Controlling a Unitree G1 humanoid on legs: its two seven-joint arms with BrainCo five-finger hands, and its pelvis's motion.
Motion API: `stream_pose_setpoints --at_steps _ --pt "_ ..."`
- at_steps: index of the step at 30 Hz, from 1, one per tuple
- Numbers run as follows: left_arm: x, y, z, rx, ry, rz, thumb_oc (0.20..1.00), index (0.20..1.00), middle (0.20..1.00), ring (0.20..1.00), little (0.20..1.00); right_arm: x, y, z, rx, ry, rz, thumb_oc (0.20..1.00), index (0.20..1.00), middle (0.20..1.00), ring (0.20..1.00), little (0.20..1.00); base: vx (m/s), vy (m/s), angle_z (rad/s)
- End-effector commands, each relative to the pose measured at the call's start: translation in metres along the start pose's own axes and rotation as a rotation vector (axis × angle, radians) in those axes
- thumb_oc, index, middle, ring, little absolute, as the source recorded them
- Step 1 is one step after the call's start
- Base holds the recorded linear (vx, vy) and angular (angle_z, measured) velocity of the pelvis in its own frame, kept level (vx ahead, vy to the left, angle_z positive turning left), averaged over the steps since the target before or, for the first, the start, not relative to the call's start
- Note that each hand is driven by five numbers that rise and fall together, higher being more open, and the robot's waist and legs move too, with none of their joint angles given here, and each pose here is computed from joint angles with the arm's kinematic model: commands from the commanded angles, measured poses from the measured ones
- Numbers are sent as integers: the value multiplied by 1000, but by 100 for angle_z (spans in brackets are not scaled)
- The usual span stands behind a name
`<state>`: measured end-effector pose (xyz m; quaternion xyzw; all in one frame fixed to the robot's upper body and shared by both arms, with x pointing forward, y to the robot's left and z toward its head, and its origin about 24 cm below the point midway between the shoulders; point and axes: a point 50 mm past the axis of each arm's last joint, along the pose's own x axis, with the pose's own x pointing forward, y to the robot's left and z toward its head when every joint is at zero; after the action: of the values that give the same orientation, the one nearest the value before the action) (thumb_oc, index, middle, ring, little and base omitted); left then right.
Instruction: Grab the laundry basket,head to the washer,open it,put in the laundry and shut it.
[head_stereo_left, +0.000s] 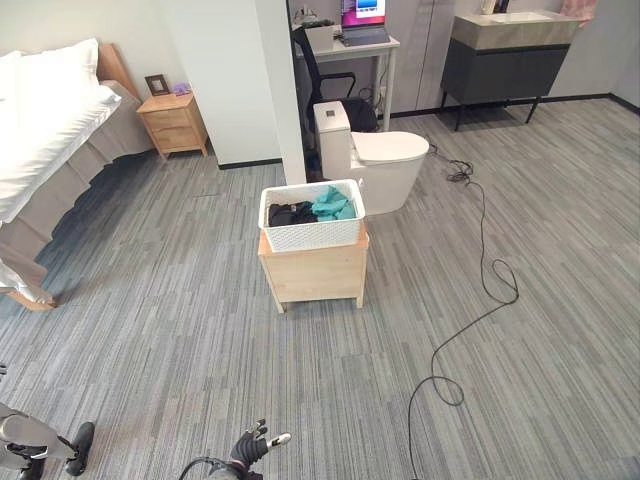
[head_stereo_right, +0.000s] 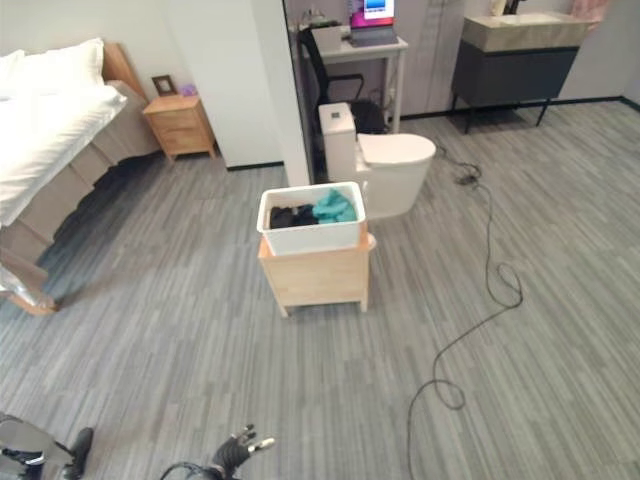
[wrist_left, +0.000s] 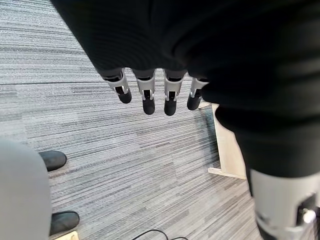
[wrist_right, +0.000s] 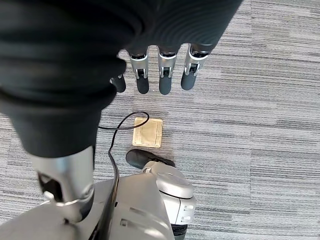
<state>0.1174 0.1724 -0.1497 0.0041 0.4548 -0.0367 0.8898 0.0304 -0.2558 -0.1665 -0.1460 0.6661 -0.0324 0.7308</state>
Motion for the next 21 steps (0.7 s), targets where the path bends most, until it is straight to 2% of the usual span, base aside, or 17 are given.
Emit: stream_pose_setpoints --at_steps 1,7,21 --pt "2 20 8 31 -19 60 1000 1000 1000 1000 1000 0 6 -4 21 25 15 1000 1000 1000 1000 1000 0 0 0" --pt "3 22 -7 49 83 101 1000 1000 1000 1000 1000 -1 10 -12 8 47 25 1000 1000 1000 1000 1000 0 0 0" --pt "3 19 -15 55 129 89 1000 1000 1000 1000 1000 -1 8 -15 -8 53 29 1000 1000 1000 1000 1000 0 0 0"
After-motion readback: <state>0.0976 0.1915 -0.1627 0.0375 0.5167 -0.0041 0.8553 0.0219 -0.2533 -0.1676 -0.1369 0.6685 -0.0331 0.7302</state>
